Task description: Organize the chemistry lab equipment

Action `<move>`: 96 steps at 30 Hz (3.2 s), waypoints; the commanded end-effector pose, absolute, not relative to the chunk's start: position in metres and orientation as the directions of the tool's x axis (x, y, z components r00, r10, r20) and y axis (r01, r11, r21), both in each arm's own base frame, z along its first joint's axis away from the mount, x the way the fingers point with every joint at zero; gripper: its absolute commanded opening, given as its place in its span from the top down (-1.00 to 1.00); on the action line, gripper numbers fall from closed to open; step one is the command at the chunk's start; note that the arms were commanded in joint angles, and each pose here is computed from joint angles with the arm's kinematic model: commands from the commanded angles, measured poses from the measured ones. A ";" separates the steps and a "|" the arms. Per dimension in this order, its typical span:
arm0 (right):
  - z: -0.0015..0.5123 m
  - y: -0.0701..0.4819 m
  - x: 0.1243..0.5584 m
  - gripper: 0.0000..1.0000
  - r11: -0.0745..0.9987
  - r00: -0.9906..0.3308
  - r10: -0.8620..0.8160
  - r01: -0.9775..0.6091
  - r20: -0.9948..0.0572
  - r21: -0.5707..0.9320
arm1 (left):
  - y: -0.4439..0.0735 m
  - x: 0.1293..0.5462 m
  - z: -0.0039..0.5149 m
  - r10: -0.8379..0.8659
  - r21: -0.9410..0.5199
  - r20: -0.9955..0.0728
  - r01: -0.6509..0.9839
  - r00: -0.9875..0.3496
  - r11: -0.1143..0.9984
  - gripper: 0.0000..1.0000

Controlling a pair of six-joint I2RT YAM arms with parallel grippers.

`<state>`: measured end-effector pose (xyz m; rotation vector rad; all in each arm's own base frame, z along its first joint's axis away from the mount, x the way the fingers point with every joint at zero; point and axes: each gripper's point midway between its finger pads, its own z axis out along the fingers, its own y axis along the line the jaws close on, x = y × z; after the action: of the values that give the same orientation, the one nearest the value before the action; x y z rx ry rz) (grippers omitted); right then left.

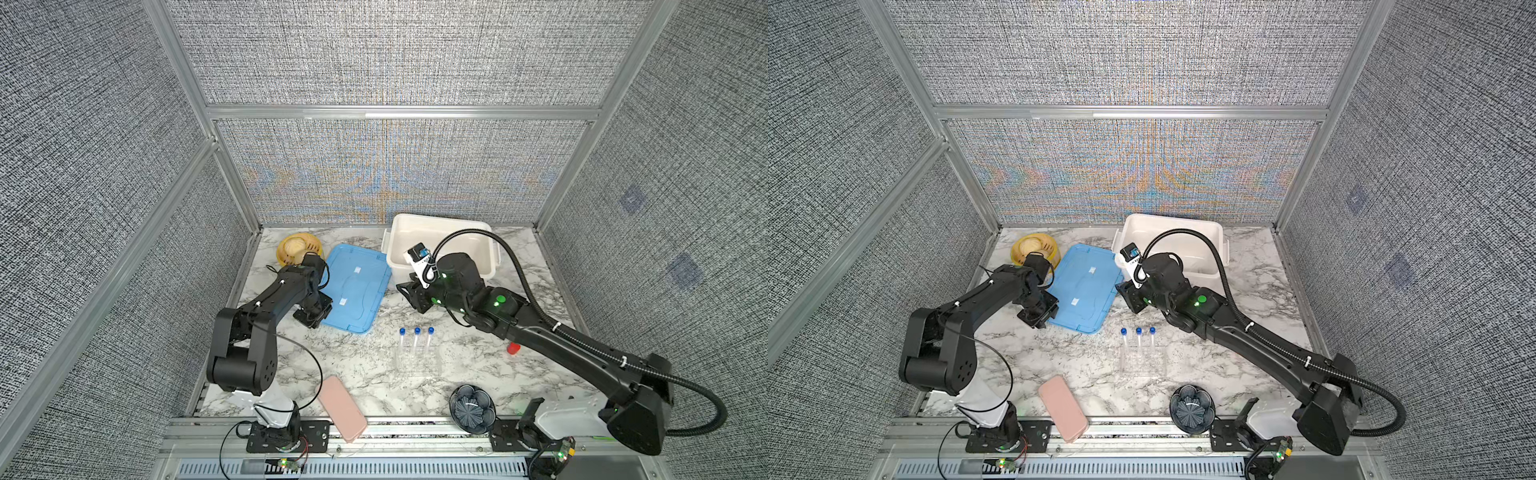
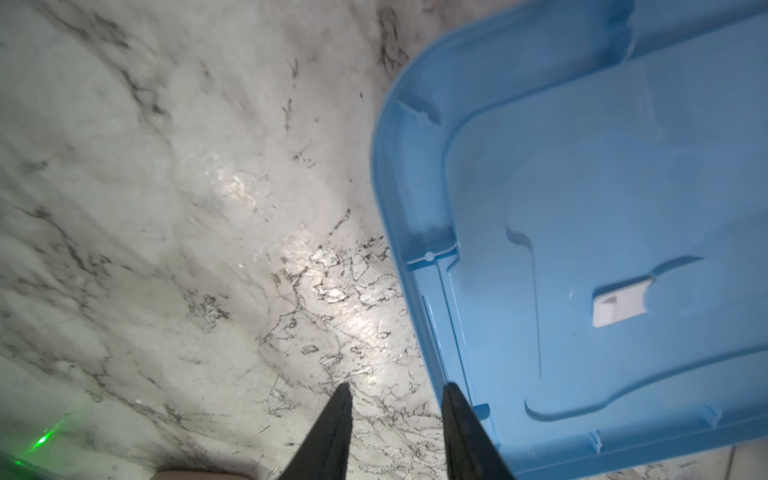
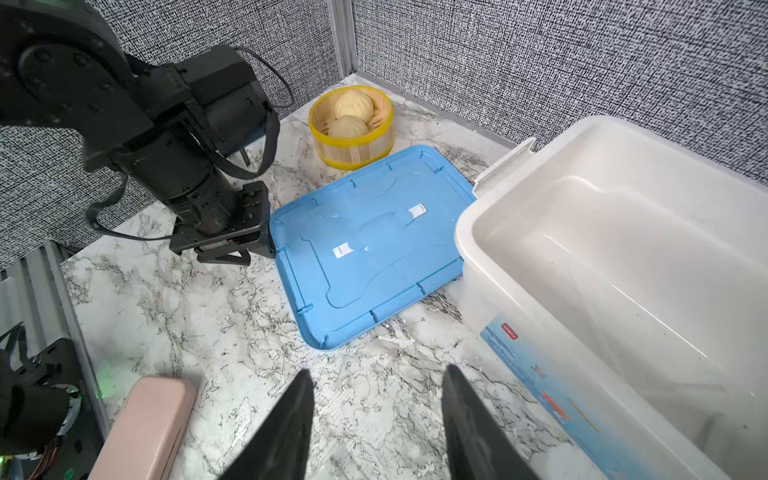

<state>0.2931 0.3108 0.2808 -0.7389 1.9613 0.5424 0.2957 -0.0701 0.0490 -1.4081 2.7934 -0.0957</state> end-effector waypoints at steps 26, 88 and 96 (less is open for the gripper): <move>0.300 0.325 0.280 0.02 0.629 -0.327 -0.213 -0.767 -0.921 0.127 | -0.069 0.289 0.027 -0.840 -0.013 -0.012 -0.840 -0.542 0.542 1.00; 0.166 0.477 0.291 0.77 -0.104 0.595 -0.765 -0.493 -0.247 -0.864 | -0.087 0.263 0.147 -0.894 -0.251 0.184 -0.899 -0.409 0.360 1.00; 0.187 0.482 0.288 0.87 -0.064 0.615 -0.736 -0.478 -0.282 -0.876 | -0.078 0.270 0.180 -0.883 -0.415 0.083 -0.822 -0.462 0.391 -0.09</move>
<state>0.2860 0.4718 0.1601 -1.7980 1.0514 -0.3060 0.2649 -0.0847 0.1688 -1.6163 2.5304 -0.6008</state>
